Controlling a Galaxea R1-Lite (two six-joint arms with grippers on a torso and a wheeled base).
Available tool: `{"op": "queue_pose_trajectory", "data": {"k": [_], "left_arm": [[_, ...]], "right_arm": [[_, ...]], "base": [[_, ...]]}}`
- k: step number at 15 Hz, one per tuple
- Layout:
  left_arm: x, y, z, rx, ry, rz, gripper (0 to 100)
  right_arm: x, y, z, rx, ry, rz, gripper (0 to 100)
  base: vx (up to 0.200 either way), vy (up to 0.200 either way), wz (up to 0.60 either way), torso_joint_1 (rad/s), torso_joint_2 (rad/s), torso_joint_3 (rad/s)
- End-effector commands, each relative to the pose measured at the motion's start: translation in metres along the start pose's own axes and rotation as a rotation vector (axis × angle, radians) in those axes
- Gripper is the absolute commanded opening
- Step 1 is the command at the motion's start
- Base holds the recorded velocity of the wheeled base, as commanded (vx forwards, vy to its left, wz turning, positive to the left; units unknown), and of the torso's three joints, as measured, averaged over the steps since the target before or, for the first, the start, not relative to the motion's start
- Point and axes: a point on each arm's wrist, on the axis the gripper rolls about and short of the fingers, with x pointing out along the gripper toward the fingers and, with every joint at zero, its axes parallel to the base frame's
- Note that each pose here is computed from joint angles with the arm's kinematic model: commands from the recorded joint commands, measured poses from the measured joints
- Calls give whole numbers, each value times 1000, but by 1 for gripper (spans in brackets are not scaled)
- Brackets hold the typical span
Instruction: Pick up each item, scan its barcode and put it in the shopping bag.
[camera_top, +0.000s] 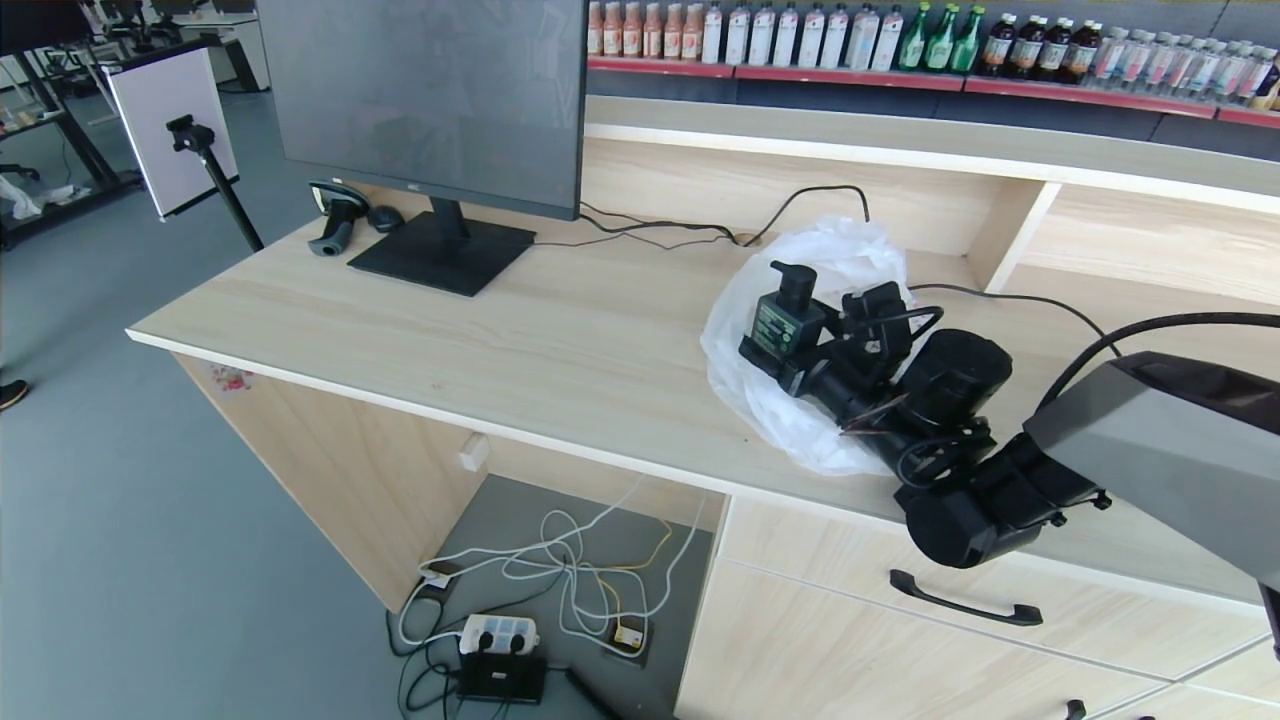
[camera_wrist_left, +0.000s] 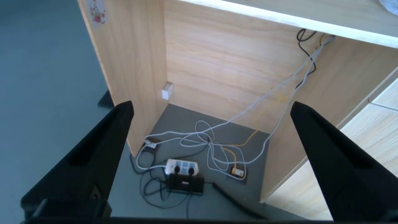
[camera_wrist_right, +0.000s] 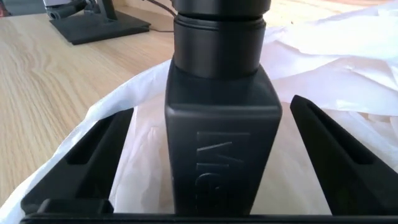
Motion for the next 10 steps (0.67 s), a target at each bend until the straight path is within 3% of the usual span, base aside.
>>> {"op": "queue_pose_trajectory", "data": {"k": [1, 5, 8, 10], "left_arm": [[0, 0, 0, 0, 1, -1, 100], [0, 0, -1, 0, 3, -1, 100], [0, 0, 0, 0, 1, -1, 100], [0, 0, 0, 0, 0, -1, 100]], "right_arm": [[-1, 3, 32, -11, -67, 7, 100], [-25, 8, 53, -8, -50, -21, 100], [-32, 9, 63, -30, -95, -26, 100], [-38, 7, 85, -48, -142, -34, 100]], "base": [[0, 0, 0, 0, 0, 0], [0, 0, 0, 0, 0, 0], [0, 0, 0, 0, 0, 0], [0, 0, 0, 0, 0, 0]]}}
